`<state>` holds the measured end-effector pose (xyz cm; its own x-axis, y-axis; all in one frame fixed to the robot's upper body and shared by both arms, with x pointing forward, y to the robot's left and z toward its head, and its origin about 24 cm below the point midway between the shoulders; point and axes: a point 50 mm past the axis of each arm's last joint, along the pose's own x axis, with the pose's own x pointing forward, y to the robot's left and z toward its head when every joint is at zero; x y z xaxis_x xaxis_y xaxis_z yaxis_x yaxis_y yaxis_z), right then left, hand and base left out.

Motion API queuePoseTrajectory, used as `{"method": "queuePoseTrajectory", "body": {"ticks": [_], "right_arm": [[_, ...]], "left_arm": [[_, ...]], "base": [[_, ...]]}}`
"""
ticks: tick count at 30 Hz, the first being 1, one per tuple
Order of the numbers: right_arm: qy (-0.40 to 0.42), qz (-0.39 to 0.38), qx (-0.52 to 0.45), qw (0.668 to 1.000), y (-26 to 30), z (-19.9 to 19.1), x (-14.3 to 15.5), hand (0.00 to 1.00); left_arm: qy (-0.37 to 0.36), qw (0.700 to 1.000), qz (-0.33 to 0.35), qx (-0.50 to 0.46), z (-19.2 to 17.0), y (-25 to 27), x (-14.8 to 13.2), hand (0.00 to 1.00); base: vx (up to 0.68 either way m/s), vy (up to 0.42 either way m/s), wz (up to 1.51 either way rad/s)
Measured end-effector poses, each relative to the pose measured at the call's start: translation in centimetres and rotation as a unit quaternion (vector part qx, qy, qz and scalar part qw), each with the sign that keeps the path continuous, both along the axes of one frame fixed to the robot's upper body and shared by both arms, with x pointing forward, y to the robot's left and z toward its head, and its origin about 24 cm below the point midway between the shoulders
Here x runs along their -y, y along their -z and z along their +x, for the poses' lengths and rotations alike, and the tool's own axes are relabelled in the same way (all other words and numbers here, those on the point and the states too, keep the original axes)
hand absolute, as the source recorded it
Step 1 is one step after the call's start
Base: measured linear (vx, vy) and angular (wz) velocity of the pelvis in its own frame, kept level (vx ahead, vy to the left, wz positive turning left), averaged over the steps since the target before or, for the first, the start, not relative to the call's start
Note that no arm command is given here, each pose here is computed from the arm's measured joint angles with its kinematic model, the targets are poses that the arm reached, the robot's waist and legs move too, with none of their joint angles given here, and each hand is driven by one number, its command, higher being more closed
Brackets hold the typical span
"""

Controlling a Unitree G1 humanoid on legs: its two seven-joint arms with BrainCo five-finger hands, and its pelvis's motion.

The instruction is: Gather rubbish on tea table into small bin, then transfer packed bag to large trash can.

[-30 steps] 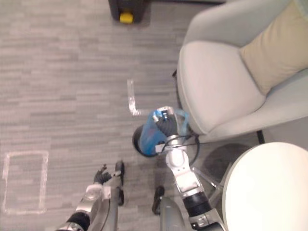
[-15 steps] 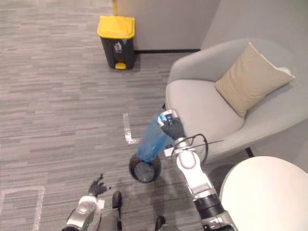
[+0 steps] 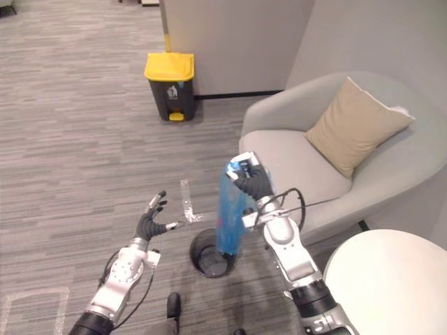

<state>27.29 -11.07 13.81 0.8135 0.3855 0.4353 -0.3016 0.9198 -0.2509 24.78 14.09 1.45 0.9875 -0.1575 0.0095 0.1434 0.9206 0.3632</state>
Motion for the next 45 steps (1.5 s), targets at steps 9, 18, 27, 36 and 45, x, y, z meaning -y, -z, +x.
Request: {"method": "queuePoseTrajectory", "body": {"ticks": [9,18,27,36,45], "right_arm": [[-0.112,0.043,0.022,0.993,-2.1,-1.2,-3.6,1.00],[-0.156,0.047,0.016,0.987,-2.3,-1.6,-5.1,1.00],[-0.216,0.077,0.014,0.973,-3.3,-2.1,-7.4,1.00],[-0.245,0.100,0.007,0.964,-3.8,-2.4,-8.7,1.00],[-0.248,0.096,0.000,0.964,-3.6,-2.5,-8.9,1.00]], "left_arm": [[0.064,0.997,0.002,0.038,1.0,-1.8,3.2,0.00],[0.092,0.996,0.000,0.017,1.1,-0.8,5.3,0.00],[0.060,0.996,0.055,-0.019,1.3,1.6,5.2,0.00],[0.070,0.990,0.083,-0.091,0.4,4.7,5.3,1.00],[0.083,0.986,0.076,-0.125,-0.2,5.7,5.5,1.00]], "base": [[-0.03,0.004,-0.08],[-0.01,-0.005,-0.09],[0.00,-0.004,-0.04],[0.00,0.000,0.00],[0.00,0.000,0.00]]}}
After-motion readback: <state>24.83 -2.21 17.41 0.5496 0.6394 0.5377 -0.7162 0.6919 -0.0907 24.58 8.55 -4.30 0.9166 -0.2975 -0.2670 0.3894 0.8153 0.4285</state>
